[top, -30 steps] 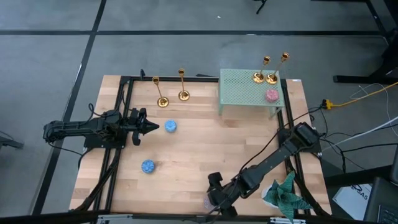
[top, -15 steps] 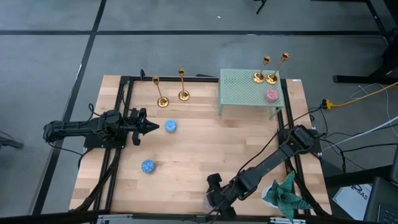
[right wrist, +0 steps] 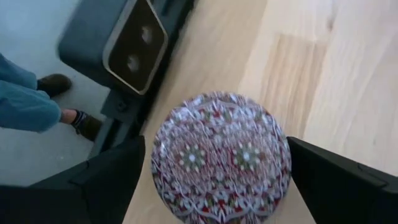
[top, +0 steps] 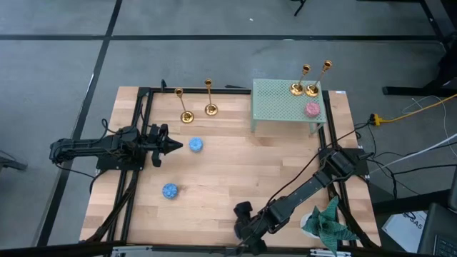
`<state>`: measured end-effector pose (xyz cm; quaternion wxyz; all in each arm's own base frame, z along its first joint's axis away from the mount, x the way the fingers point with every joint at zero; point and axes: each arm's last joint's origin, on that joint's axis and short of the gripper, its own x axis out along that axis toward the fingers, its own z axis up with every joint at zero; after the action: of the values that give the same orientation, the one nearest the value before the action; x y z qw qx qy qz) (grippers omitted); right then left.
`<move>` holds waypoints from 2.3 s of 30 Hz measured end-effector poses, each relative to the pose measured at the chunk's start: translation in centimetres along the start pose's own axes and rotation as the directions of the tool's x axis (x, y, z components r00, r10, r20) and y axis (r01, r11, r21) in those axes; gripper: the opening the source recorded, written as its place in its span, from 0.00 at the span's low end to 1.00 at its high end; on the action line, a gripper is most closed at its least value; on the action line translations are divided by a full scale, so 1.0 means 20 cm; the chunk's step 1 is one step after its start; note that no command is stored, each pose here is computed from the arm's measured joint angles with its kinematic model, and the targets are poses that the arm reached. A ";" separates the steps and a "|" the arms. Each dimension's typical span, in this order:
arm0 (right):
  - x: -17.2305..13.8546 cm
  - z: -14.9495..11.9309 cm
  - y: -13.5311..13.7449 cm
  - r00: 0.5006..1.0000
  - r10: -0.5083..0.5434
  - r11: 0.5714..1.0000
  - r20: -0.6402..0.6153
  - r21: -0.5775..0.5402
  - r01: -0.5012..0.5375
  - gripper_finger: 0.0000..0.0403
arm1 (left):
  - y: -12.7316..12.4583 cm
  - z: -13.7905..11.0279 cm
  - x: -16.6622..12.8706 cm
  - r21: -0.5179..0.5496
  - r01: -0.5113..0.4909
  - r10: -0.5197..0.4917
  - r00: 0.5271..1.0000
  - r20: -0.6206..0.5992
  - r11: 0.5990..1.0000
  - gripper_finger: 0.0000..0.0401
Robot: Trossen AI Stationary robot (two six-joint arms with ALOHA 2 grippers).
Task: Pick & Place candle stick holders
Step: Put the red scented candle on the shelf
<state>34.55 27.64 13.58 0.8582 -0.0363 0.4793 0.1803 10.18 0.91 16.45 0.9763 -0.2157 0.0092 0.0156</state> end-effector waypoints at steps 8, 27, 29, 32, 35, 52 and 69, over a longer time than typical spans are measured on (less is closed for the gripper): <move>0.00 -0.01 -0.01 1.000 -0.007 0.998 -0.016 0.054 0.007 0.76 | 0.00 0.00 0.00 0.000 0.000 0.000 1.000 0.000 1.000 0.01; -0.08 0.08 -0.13 1.000 0.020 0.964 0.014 0.266 -0.023 0.73 | 0.00 0.00 0.00 0.000 0.000 0.000 1.000 0.000 1.000 0.01; -0.11 0.10 -0.17 1.000 0.017 0.961 0.018 0.275 -0.021 0.73 | 0.00 0.00 0.00 0.000 0.000 0.000 1.000 0.000 1.000 0.01; -0.17 0.13 -0.22 1.000 0.005 0.963 0.028 0.271 -0.012 0.73 | 0.00 0.00 0.00 0.000 0.000 0.000 1.000 0.000 1.000 0.01; -0.23 0.16 -0.29 0.999 -0.011 0.963 0.036 0.269 0.001 0.73 | 0.00 0.00 0.00 0.000 0.000 0.000 1.000 0.000 1.000 0.01; -0.59 0.29 -0.66 0.979 -0.112 0.985 0.171 0.149 0.086 0.73 | 0.00 0.00 0.00 0.000 0.000 0.000 1.000 0.000 1.000 0.01; -1.04 0.21 -0.91 0.929 -0.351 0.901 0.117 0.312 0.301 0.73 | 0.00 0.00 0.00 0.000 0.000 0.000 1.000 0.000 1.000 0.01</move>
<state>34.27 5.90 31.16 0.9099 0.0251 0.4125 -0.0359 10.18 0.91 16.46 0.9763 -0.2157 0.0091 0.0155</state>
